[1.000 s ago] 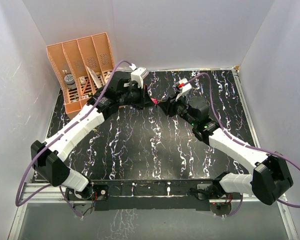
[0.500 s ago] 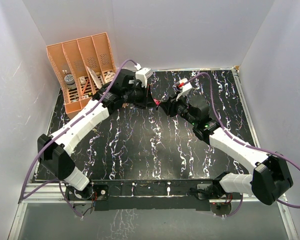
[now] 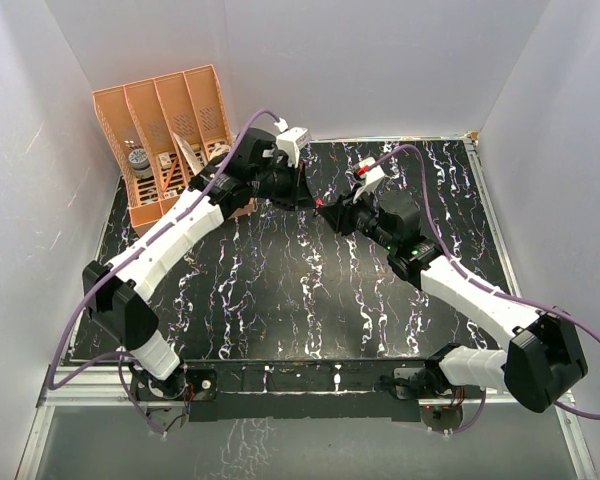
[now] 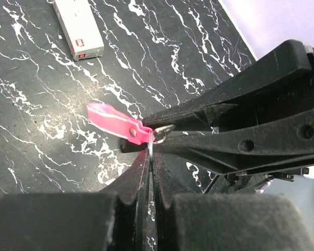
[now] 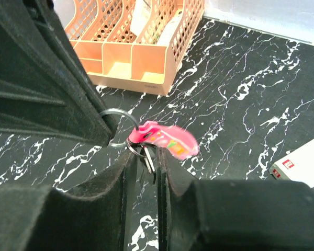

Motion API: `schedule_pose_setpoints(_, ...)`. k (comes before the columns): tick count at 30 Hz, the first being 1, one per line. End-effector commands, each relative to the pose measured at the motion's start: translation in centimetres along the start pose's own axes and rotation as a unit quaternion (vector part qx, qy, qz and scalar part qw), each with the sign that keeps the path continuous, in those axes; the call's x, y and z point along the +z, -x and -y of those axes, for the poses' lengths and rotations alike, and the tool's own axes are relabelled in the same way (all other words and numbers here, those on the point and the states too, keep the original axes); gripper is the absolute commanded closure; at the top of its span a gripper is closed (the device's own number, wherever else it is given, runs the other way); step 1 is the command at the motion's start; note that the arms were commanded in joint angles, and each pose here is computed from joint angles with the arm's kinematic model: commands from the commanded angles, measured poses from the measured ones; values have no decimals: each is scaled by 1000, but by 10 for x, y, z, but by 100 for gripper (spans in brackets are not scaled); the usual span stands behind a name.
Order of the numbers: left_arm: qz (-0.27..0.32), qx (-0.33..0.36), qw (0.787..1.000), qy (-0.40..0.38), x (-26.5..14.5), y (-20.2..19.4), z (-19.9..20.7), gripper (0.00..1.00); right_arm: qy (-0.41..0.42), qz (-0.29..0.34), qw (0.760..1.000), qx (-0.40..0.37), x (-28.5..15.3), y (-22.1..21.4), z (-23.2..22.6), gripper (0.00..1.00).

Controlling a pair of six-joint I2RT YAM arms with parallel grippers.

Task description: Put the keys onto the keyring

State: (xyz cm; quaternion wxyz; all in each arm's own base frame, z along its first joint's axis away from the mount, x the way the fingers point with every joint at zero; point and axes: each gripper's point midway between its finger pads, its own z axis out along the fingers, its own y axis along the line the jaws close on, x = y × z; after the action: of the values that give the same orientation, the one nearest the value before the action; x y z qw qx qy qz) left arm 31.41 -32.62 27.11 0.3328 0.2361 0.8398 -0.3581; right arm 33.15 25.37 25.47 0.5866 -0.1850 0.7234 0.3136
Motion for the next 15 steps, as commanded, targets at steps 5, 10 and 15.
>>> schedule_pose_setpoints(5, -79, 38, 996, -22, -5, -12, 8, 100, 1, 26, 1000, 1, -14, 32, -8, 63)
schedule_pose_setpoints(10, -128, 68, 989, -21, -7, -22, 1, 100, -38, 27, 999, -2, -25, 32, 4, 60)
schedule_pose_setpoints(15, -170, 95, 981, -11, -9, -33, -9, 100, -63, 35, 997, -10, -32, 36, 11, 60)
